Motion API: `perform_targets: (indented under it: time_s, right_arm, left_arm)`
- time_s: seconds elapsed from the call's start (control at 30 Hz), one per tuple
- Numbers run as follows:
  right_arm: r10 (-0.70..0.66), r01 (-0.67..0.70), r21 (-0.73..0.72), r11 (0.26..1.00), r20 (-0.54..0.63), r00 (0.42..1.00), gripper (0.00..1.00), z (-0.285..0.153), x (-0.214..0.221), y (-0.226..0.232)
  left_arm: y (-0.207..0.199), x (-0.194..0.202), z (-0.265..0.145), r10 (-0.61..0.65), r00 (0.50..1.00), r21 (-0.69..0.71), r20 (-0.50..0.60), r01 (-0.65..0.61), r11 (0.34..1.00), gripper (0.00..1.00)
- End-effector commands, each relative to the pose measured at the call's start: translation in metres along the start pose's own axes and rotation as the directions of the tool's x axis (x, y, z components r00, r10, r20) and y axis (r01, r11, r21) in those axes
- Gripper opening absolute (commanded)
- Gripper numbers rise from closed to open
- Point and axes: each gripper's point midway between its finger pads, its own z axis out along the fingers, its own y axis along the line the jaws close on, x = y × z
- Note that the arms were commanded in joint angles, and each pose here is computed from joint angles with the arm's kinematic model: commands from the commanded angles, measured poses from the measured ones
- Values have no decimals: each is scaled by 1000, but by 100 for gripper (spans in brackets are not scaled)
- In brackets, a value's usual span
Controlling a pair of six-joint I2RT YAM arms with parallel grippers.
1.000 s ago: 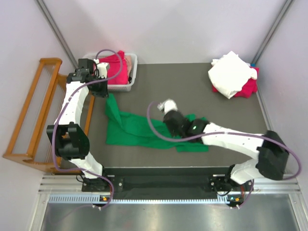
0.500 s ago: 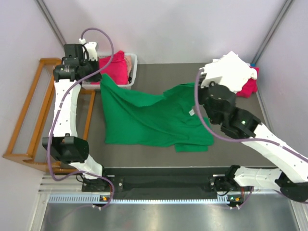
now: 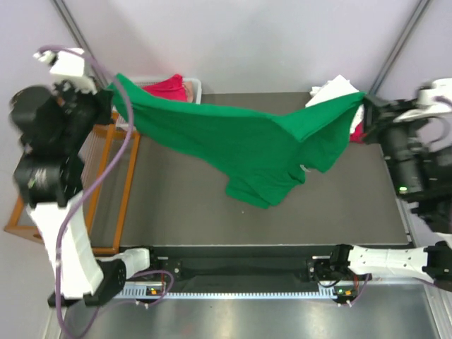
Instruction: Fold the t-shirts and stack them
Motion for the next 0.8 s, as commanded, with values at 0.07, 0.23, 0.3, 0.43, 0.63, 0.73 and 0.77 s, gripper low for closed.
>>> perform_targets:
  time_s: [0.07,0.23,0.3,0.43,0.63,0.73,0.77]
  right_arm:
    - [96,-101,49,994,100,990,0,-13,-70,-49]
    - [36,-43,68,997,104,994,0,-3,-75,-38]
    - [36,-45,77,996,113,993,0,-1,-74,-34]
    - [-44,28,134,991,122,992,0,3,-67,-33]
    - [-92,75,161,984,96,991,0,9,-53,-22]
    - [-104,85,192,978,89,991,0,13,-49,-25]
    - [-130,114,195,974,71,989,0,15,-45,-24]
  left_arm:
    - [3,-53,-47,73,984,-51,165,-65,997,0]
    - [9,-16,-19,74,996,-55,50,-71,996,0]
    - [10,-10,-11,70,997,-51,39,-68,996,0]
    - [9,5,14,47,999,-29,-8,-47,998,0]
    - [9,18,46,25,998,-3,-65,-25,1000,0]
    - [11,8,48,23,998,-6,-51,-23,1000,0]
    - [10,10,50,19,998,0,-68,-19,1000,0]
